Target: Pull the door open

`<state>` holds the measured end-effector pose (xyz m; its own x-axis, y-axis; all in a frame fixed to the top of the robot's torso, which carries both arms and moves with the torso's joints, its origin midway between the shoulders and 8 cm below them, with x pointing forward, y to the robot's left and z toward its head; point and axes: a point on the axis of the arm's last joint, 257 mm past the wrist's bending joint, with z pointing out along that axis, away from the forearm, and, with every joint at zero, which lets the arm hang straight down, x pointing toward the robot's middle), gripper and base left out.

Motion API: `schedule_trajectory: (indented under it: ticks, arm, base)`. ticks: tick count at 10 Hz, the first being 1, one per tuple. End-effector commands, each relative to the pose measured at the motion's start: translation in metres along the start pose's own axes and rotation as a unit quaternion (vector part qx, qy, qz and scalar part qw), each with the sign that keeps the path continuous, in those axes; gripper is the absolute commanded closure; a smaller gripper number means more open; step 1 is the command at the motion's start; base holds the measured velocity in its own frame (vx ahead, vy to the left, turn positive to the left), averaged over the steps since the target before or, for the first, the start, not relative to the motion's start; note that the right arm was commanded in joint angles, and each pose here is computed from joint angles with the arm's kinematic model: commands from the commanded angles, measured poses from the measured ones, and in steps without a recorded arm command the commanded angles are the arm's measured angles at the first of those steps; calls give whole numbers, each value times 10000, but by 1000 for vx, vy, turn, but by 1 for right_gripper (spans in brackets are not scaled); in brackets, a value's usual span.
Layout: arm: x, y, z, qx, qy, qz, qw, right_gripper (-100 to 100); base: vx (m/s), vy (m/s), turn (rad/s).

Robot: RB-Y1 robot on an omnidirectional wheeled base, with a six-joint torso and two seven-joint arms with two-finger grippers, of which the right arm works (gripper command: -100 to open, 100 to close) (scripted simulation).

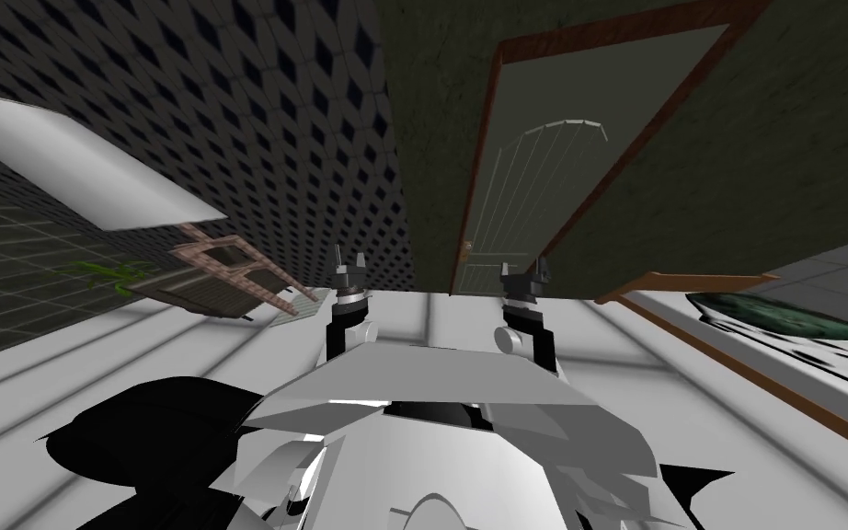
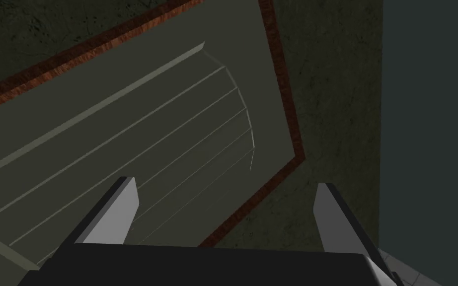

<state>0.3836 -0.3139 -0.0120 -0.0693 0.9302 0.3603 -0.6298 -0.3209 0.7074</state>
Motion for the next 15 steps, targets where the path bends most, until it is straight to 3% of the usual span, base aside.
schedule_trajectory:
  ticks: [1,3,5,6,10,11,13,14,15]
  arm:
    - [-97,-167,-30,166,-75,379,9991,-100]
    - [-169,-280,-44,275,-133,611,9977,-100]
    - [-307,-478,-66,460,-253,1065,9929,-100]
    - [-324,-503,-79,486,-272,1064,9928,-100]
    - [-681,-932,-170,870,-643,1889,9760,-100]
    - [-689,-936,-174,868,-661,1946,9748,-100]
    - [-879,-1111,-216,1001,-878,2348,9629,-100]
    - [-897,-1131,-231,1020,-902,2353,9623,-100]
    - [-1005,-1221,-262,1082,-1031,2546,9554,-100]
  base:
    - [83,-48,147]
    - [90,-38,94]
    - [62,-26,122]
    - [54,-28,68]
    - [73,-50,164]
    - [59,-40,42]
    - [64,-21,128]
    - [51,-29,68]
    - [48,-39,118]
